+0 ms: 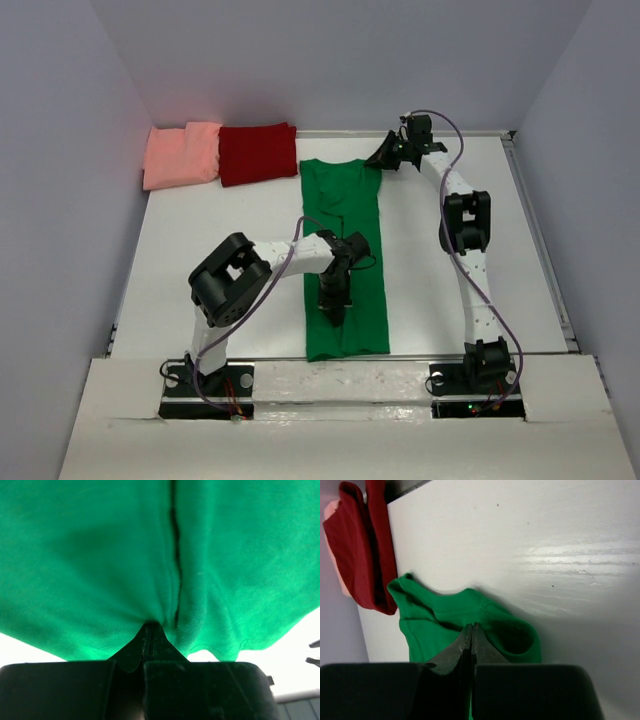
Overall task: Fold and stack the t-shirts
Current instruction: Fold the tshirt
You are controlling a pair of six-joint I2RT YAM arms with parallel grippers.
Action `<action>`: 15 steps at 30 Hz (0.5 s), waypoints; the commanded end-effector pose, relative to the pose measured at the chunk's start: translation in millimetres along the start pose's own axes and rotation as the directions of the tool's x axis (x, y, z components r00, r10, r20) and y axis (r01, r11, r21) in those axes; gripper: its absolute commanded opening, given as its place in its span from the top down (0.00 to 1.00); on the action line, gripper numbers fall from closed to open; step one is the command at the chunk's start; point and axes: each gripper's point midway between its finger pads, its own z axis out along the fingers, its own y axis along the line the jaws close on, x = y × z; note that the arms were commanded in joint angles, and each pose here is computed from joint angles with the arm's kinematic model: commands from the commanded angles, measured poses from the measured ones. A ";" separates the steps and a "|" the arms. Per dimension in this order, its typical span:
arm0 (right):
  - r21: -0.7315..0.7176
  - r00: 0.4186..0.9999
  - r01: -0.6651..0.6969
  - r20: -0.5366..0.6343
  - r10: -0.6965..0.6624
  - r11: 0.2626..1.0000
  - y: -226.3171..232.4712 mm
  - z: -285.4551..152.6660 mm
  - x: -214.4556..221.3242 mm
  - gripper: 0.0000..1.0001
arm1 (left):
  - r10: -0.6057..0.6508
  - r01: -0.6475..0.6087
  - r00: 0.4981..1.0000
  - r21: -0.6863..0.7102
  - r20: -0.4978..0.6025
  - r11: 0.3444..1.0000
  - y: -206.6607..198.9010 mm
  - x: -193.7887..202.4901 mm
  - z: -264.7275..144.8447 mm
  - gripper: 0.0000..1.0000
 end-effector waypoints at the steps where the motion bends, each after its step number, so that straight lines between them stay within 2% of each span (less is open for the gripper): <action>1: -0.138 0.996 0.048 0.086 -0.036 0.989 36.7 -6.1 -31.2 1.00 | 0.010 -0.010 1.000 -0.026 -0.007 1.000 -8.9 3.0 31.2 1.00; 4: -0.185 0.991 0.089 0.115 -0.069 0.979 56.6 -16.0 -41.2 1.00 | -0.006 0.008 0.999 -0.045 0.049 0.999 -7.7 -3.7 18.3 1.00; 5: -0.192 0.986 0.119 0.135 -0.094 0.974 63.4 -21.1 -46.0 0.99 | -0.008 0.014 0.994 -0.059 0.105 0.998 -8.2 -13.9 8.8 1.00; 9: -0.221 0.963 0.189 0.230 -0.137 0.957 94.8 -65.7 -81.8 0.84 | -0.046 0.061 0.966 -0.052 0.256 0.997 -9.5 -44.1 -38.2 1.00; 10: -0.236 0.953 0.212 0.264 -0.148 0.948 108.6 -88.1 -95.5 0.75 | -0.056 0.073 0.961 -0.055 0.271 0.996 -6.0 -46.2 -52.9 1.00; 11: -0.254 0.949 0.231 0.273 -0.159 0.939 118.0 -101.6 -100.1 0.71 | -0.069 0.094 0.936 -0.055 0.345 0.994 -3.8 -66.9 -73.8 1.00; 12: -0.263 0.943 0.245 0.287 -0.167 0.933 125.9 -115.1 -105.2 0.64 | -0.075 0.102 0.925 -0.055 0.372 0.993 -1.7 -74.8 -87.0 1.00; 14: -0.269 0.943 0.252 0.285 -0.173 0.930 132.0 -135.0 -105.6 0.49 | -0.083 0.124 0.909 -0.075 0.409 0.989 8.8 -83.5 -114.8 0.99; 15: -0.254 0.941 0.258 0.285 -0.182 0.932 138.2 -157.1 -104.4 0.45 | -0.095 0.144 0.885 -0.074 0.457 0.987 16.0 -96.5 -141.2 0.98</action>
